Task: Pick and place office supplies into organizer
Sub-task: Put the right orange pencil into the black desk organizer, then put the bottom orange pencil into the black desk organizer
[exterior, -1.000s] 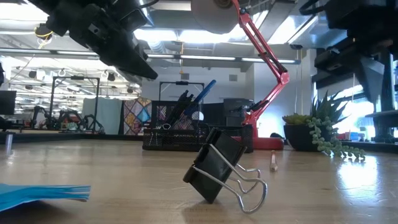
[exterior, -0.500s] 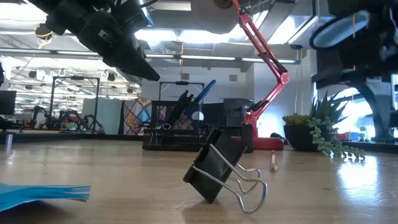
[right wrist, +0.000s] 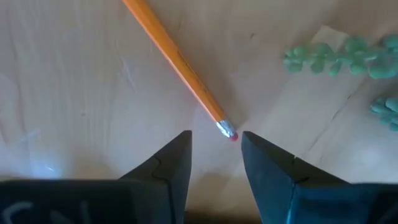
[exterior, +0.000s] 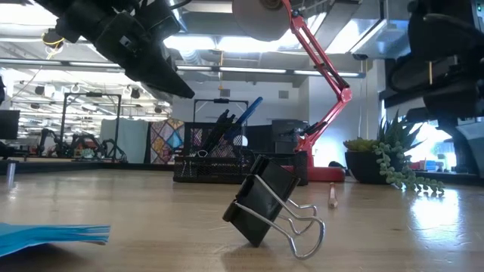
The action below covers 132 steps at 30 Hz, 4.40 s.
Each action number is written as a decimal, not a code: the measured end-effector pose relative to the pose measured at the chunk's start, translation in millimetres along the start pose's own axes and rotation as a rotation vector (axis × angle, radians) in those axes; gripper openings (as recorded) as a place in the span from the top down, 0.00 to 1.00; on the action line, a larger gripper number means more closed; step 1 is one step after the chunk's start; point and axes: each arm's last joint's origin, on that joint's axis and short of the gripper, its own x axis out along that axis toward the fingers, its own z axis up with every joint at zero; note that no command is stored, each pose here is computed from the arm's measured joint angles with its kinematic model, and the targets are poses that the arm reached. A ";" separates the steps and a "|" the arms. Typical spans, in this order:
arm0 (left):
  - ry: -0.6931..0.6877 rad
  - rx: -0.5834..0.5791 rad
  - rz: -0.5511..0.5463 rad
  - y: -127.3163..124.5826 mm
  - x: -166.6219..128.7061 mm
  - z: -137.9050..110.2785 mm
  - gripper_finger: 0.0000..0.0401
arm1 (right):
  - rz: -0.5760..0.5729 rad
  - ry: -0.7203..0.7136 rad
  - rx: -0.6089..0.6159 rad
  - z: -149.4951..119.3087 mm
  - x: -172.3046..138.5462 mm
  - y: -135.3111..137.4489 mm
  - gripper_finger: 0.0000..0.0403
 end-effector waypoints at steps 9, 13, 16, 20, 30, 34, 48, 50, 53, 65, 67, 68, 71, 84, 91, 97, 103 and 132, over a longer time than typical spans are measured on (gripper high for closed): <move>0.000 0.000 0.000 0.0 0.0 0.0 0.81 | 0.001 -0.007 0.002 0.7 0.0 0.1 0.64; 0.000 0.000 0.000 0.0 0.0 0.0 0.81 | 0.005 -0.044 0.001 4.3 -0.1 0.5 0.64; 0.000 0.000 0.000 0.1 0.0 0.0 0.81 | 0.003 -0.028 -0.001 5.4 2.2 0.9 0.64; 0.000 0.000 0.000 0.0 0.0 0.0 0.81 | -0.003 0.018 -0.006 8.5 10.1 1.7 0.64; 0.000 0.000 0.000 0.0 0.0 0.0 0.81 | -0.016 0.124 -0.014 15.9 27.9 3.7 0.64; 0.000 0.000 0.000 0.1 0.0 0.0 0.81 | -0.012 0.112 -0.022 17.7 27.0 3.9 0.66; 0.001 0.000 -0.003 0.0 0.0 -0.1 0.81 | 0.006 0.073 -0.056 20.7 28.5 4.7 0.90; 0.002 0.001 -0.008 -0.2 0.0 -0.2 0.81 | 0.005 0.072 -0.058 20.7 28.5 4.7 0.92; 0.004 0.000 -0.008 -0.1 0.0 -0.4 0.81 | 0.005 0.073 -0.055 20.8 28.6 4.0 0.94; 0.005 0.001 -0.010 -0.2 0.0 -0.4 0.81 | 0.026 0.078 0.010 21.7 29.2 -4.9 0.95; 0.005 0.001 -0.010 -0.3 0.0 -0.4 0.81 | 0.029 0.078 0.015 21.9 29.4 -6.4 0.95; 0.005 0.001 -0.010 -0.2 0.0 -0.4 0.81 | 0.030 0.078 0.015 21.9 29.4 -7.0 0.95; 0.005 0.001 -0.010 -0.3 0.0 -0.5 0.81 | 0.033 0.077 -0.005 22.1 29.5 -8.7 0.96; 0.005 0.001 -0.011 -0.3 0.0 -0.5 0.81 | 0.036 0.051 -0.086 28.1 25.9 -19.1 0.96; 0.005 0.001 -0.011 -0.3 0.0 -0.5 0.81 | -0.020 -0.047 -0.094 40.5 20.9 -22.1 0.96; 0.007 0.001 -0.010 -0.2 0.0 -0.7 0.81 | -0.046 -0.146 -0.085 50.2 18.8 -22.9 0.96; 0.006 0.001 -0.010 -0.2 0.0 -0.6 0.81 | -0.031 -0.667 -0.020 102.7 4.7 -25.9 0.97; 0.098 -0.029 -0.008 -3.6 14.1 -12.7 0.81 | 0.027 -0.678 -0.052 114.9 23.3 -34.0 0.99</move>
